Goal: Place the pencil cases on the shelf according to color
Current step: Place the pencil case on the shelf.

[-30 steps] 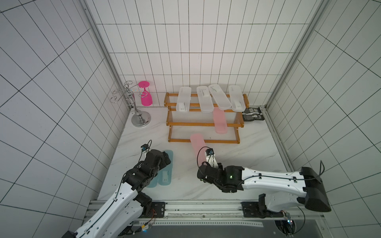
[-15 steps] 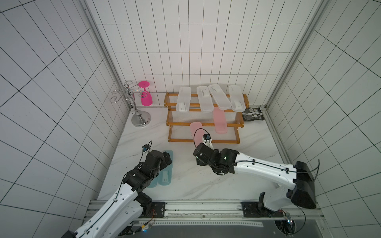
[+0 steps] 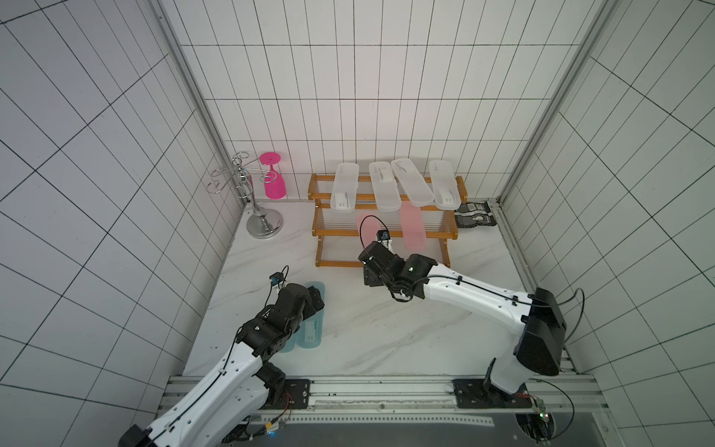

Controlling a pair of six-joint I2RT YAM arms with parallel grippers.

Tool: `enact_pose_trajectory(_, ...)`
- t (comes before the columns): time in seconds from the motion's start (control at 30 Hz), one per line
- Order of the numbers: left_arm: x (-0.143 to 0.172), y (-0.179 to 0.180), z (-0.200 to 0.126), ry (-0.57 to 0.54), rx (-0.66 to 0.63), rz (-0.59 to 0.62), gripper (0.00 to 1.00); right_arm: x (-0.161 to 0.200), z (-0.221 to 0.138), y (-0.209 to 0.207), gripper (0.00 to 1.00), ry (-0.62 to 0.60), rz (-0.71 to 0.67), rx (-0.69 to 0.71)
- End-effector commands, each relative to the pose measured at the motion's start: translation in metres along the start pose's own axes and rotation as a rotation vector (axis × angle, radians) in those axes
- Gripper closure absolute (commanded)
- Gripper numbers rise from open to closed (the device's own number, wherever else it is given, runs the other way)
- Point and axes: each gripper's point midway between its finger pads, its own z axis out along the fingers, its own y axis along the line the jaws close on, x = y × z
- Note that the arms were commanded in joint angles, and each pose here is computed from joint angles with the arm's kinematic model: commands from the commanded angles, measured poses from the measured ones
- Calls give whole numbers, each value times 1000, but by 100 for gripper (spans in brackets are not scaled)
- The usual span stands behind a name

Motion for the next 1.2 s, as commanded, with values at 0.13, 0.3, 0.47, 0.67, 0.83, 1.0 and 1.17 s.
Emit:
enact_pose_trajectory(0.13, 1, -6, 15, -8, 14, 18, 2, -46, 10, 15, 39, -68, 30, -31)
enact_pose_trajectory(0.3, 2, -4, 17, -1, -2, 41, 2, -57, 28, 16, 39, -62, 54, -19)
enact_pose_trajectory(0.47, 3, 0, 18, -6, -14, 52, 2, -66, 42, 17, 39, -66, 84, -3)
enact_pose_trajectory(0.67, 8, 2, 22, 5, -10, 59, 2, -76, 54, 20, 36, -80, 109, 5)
enact_pose_trajectory(0.83, 10, 2, 23, 19, -10, 77, 2, -80, 64, 19, 28, -76, 153, 9)
enact_pose_trajectory(1.0, 9, -1, 22, 28, -8, 98, 2, -85, 64, 20, 14, -82, 166, 5)
enact_pose_trajectory(1.17, 11, -1, 22, 42, -7, 101, 2, -87, 54, 20, 0, -84, 181, -9)
